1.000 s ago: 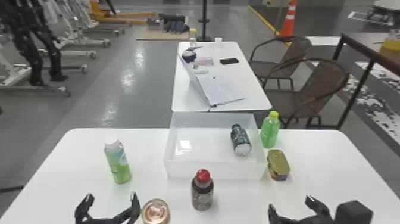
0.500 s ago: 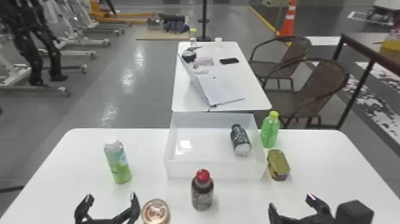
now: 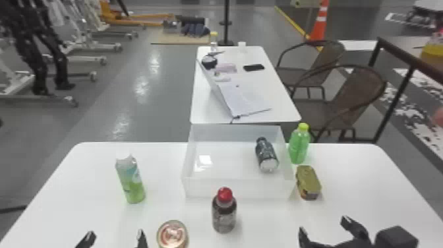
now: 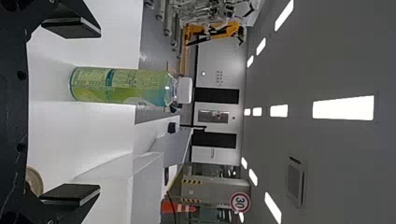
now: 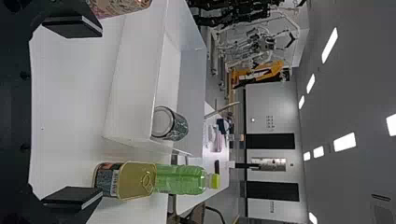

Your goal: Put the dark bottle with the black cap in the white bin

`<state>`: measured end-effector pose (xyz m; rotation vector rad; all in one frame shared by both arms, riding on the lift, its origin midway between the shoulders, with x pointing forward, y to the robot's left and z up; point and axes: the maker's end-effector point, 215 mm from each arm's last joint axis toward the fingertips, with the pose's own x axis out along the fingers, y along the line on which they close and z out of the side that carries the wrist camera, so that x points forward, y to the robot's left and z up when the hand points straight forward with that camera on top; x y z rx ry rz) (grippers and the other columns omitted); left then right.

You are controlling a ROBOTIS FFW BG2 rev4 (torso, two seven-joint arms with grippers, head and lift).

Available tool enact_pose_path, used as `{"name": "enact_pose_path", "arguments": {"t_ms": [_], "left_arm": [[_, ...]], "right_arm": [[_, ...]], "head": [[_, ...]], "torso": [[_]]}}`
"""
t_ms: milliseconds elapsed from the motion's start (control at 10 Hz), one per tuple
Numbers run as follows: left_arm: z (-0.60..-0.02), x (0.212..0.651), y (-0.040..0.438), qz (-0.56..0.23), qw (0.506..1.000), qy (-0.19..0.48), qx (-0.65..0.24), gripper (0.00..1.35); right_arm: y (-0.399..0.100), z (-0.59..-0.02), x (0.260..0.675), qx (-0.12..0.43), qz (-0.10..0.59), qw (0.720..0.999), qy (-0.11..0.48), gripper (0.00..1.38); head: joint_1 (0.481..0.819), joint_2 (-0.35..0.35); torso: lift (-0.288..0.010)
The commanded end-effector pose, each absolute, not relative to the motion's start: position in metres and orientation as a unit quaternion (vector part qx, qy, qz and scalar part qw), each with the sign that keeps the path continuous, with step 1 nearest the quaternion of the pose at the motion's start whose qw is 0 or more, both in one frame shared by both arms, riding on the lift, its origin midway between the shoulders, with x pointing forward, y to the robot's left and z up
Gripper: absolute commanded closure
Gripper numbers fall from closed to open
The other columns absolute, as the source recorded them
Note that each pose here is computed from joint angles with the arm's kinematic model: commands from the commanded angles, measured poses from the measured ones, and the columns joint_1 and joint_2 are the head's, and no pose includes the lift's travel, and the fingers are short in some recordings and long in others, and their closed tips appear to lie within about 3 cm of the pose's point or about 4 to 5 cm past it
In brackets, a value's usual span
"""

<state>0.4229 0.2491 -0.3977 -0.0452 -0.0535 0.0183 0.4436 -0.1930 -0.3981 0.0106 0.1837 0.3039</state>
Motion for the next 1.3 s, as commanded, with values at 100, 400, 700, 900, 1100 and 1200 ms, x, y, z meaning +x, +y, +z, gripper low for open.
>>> {"name": "enact_pose_path", "arguments": {"t_ms": [100,400,700,900,1100,1200], "left_arm": [[-0.413,0.403,0.258,-0.013,1.000,0.001,-0.012,0.13],[-0.409,0.406,0.275,-0.020,0.999,0.002,0.028,0.13],[-0.405,0.413,0.278,-0.032,0.999,0.001,0.044,0.13],[-0.406,0.416,0.282,-0.021,0.998,0.002,0.051,0.13],[-0.411,0.416,0.279,-0.022,0.999,0.010,0.049,0.13],[-0.417,0.415,0.277,-0.021,0.999,0.018,0.041,0.13]], "right_arm": [[-0.200,-0.398,0.419,-0.016,0.167,0.981,0.096,0.10],[-0.206,-0.409,0.413,-0.017,0.159,0.982,0.099,0.10],[-0.205,-0.407,0.415,-0.026,0.149,0.983,0.102,0.10],[-0.208,-0.411,0.415,-0.019,0.123,0.987,0.106,0.10],[-0.207,-0.420,0.412,-0.008,0.115,0.986,0.117,0.10],[-0.208,-0.426,0.408,0.004,0.108,0.986,0.124,0.10]], "head": [[0.549,0.000],[0.549,0.000],[0.549,0.000],[0.549,0.000],[0.549,0.000],[0.549,0.000]], "torso": [[-0.100],[-0.100],[-0.100],[-0.100],[-0.100],[-0.100]]}}
